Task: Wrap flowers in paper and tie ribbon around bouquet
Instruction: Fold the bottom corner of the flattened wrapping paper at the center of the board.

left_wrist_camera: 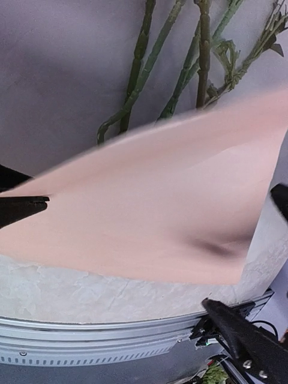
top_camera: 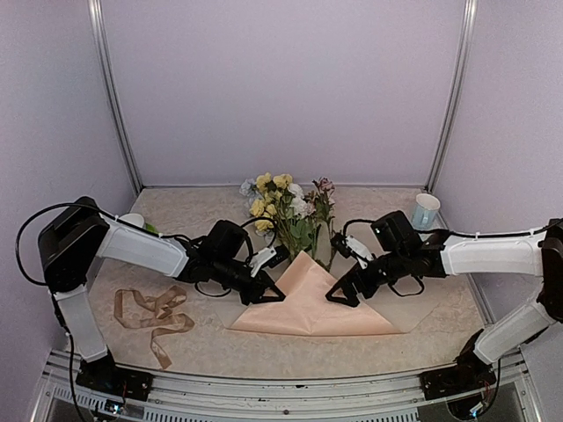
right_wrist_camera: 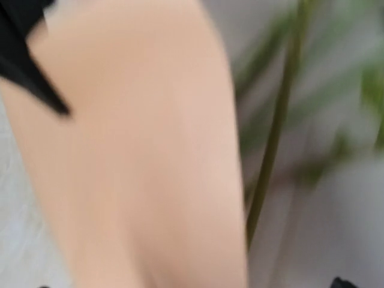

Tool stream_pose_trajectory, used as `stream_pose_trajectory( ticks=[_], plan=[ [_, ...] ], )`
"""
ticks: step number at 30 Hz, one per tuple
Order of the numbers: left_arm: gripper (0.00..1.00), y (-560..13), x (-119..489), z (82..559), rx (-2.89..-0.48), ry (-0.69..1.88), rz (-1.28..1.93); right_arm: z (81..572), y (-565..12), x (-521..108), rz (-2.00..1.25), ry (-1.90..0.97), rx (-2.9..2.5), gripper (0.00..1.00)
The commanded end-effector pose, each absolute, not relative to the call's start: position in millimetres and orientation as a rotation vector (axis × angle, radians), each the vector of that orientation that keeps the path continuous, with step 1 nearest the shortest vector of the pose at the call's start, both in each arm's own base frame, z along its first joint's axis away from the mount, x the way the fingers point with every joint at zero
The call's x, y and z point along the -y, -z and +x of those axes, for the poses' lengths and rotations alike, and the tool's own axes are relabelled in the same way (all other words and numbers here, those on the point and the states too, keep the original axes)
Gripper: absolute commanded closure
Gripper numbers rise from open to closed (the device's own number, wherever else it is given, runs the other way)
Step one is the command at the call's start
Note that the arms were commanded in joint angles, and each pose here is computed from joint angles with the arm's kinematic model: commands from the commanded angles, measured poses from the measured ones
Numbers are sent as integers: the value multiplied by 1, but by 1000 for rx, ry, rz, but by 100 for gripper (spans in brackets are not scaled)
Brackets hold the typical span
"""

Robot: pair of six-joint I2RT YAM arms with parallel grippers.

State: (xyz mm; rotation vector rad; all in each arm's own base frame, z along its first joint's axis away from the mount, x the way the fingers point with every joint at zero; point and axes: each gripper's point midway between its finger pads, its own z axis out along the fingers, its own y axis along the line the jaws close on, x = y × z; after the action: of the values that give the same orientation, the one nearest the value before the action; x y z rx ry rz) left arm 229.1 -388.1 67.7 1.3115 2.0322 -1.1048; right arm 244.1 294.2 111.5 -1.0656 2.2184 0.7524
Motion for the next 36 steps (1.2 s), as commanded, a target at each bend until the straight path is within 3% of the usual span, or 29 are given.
stream_pose_trajectory(
  ticks=[1, 4, 6, 11, 17, 21, 23, 25, 28, 33, 35, 36],
  plan=[
    [100, -64, 393, 244, -2062, 1026, 1299, 225, -106, -289, -797, -966, -2336, 1],
    [100, -58, 396, 246, -2084, 996, 1317, 219, -85, -275, -695, -930, -2431, 6],
    [100, -57, 399, 246, -2076, 977, 1331, 212, -69, -267, -667, -915, -2479, 16],
    [100, -49, 402, 251, -2098, 923, 1348, 203, -55, -258, -609, -912, -2527, 64],
    [100, -37, 400, 255, -2143, 849, 1339, 197, -39, -256, -519, -953, -2581, 100],
    [100, -36, 396, 260, -2155, 781, 1314, 199, -19, -243, -442, -847, -2664, 100],
    [74, -36, 391, 269, -2179, 708, 1287, 199, -10, -237, -408, -793, -2701, 100],
    [56, -40, 385, 277, -2209, 637, 1256, 197, -4, -234, -391, -774, -2733, 100],
    [42, -63, 379, 280, -2193, 578, 1186, 196, 1, -231, -367, -754, -2758, 100],
    [30, -118, 373, 257, -2076, 388, 1123, 198, 2, -223, -345, -687, -2777, 100],
    [32, -126, 382, 234, -2058, 423, 1165, 198, -1, -222, -348, -686, -2761, 100],
    [37, -121, 388, 220, -2070, 467, 1202, 199, -3, -223, -353, -692, -2748, 100]
  ],
)
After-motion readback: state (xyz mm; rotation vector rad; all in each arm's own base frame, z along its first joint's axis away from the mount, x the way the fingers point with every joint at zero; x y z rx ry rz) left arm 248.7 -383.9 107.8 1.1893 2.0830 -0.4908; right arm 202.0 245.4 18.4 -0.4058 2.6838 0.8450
